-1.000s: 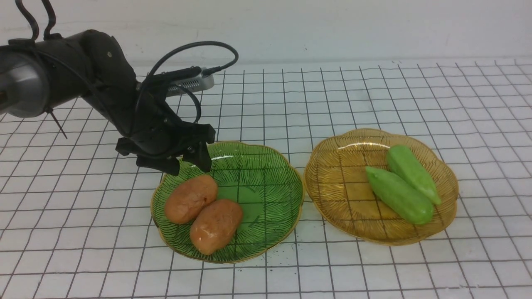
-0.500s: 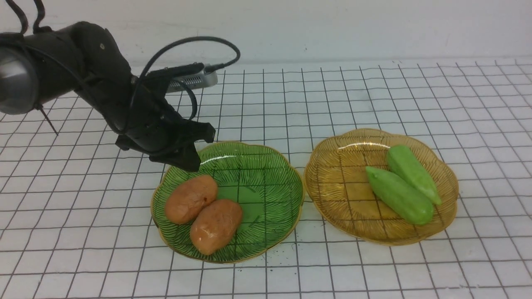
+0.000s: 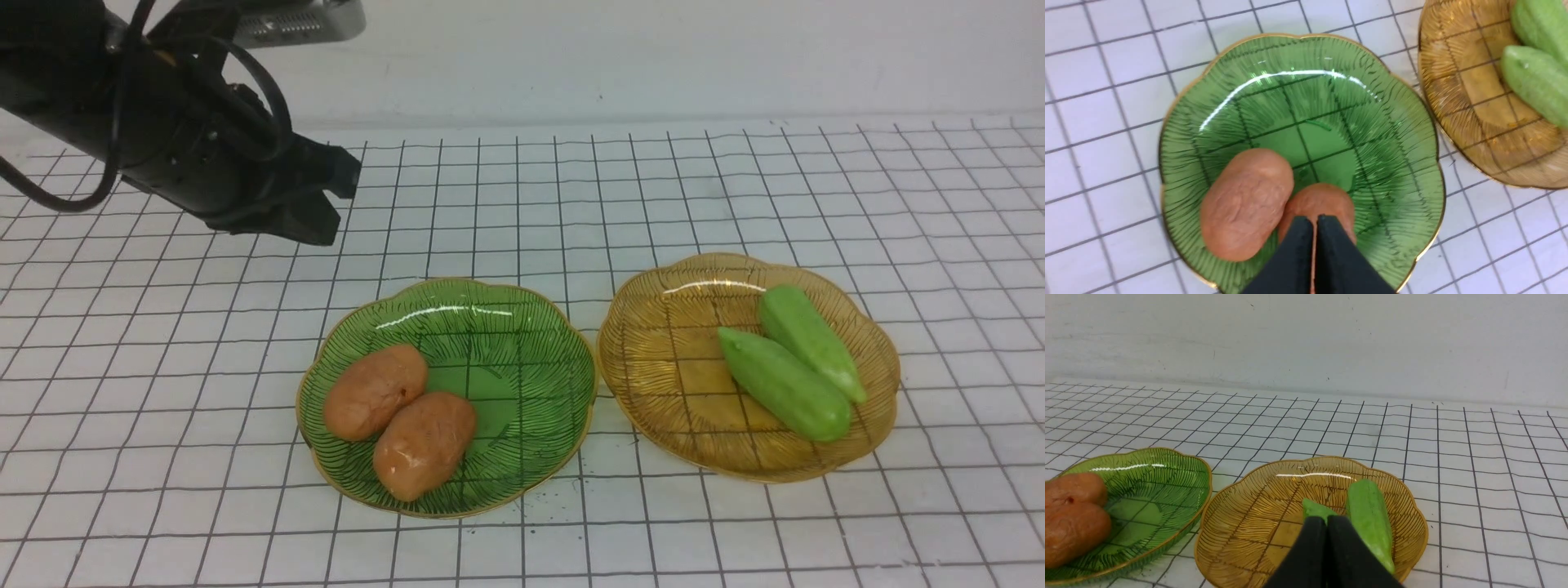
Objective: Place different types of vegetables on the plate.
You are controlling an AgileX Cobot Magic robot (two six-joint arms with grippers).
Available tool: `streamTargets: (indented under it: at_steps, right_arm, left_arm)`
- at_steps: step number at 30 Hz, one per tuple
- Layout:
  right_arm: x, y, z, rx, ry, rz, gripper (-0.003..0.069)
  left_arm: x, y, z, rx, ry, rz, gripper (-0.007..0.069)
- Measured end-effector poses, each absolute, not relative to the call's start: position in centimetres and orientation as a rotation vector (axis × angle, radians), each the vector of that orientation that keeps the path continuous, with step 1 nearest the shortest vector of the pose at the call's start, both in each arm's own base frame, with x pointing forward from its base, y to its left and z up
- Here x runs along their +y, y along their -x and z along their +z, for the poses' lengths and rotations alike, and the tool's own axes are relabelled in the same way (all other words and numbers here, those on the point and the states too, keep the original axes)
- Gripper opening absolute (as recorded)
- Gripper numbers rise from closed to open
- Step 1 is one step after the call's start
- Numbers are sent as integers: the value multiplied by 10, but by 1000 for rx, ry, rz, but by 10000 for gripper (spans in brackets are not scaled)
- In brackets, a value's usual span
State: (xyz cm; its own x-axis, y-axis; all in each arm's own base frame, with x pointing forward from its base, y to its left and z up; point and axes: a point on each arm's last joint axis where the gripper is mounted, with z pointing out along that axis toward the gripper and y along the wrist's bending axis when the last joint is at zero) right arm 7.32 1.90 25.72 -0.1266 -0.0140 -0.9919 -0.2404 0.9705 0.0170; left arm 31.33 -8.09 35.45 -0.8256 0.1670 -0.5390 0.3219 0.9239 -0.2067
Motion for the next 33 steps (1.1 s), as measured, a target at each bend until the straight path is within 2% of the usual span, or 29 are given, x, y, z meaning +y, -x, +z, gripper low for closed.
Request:
streamTargets:
  at_steps: [5, 9, 13, 16, 20, 21, 29, 33]
  right_arm:
    - [12, -59, 208, 1690, 144, 139, -15]
    - [9, -56, 186, 1704, 156, 64, -15]
    - [8, -55, 181, 1751, 187, 27, -15]
    - [8, -55, 180, 1763, 196, 18, -15]
    - [8, -54, 180, 1764, 196, 18, -15]
    - [8, -54, 180, 1764, 196, 18, -15]
    - [8, -54, 180, 1764, 196, 17, -15]
    - [8, -55, 180, 1764, 192, 14, -15]
  left_arm:
    - [-79, -312, 354, 2565, -365, -364, -8]
    - [-78, -308, 359, 2552, -370, -351, -8]
    - [-75, -297, 371, 2527, -382, -336, -8]
    - [-67, -267, 402, 2431, -417, -286, -8]
    - [-60, -243, 421, 2372, -432, -236, -8]
    - [-55, -225, 433, 2344, -440, -203, -8]
    - [-41, -171, 449, 2338, -460, -140, -8]
    - [-36, -143, 429, 2361, -458, -135, -8]
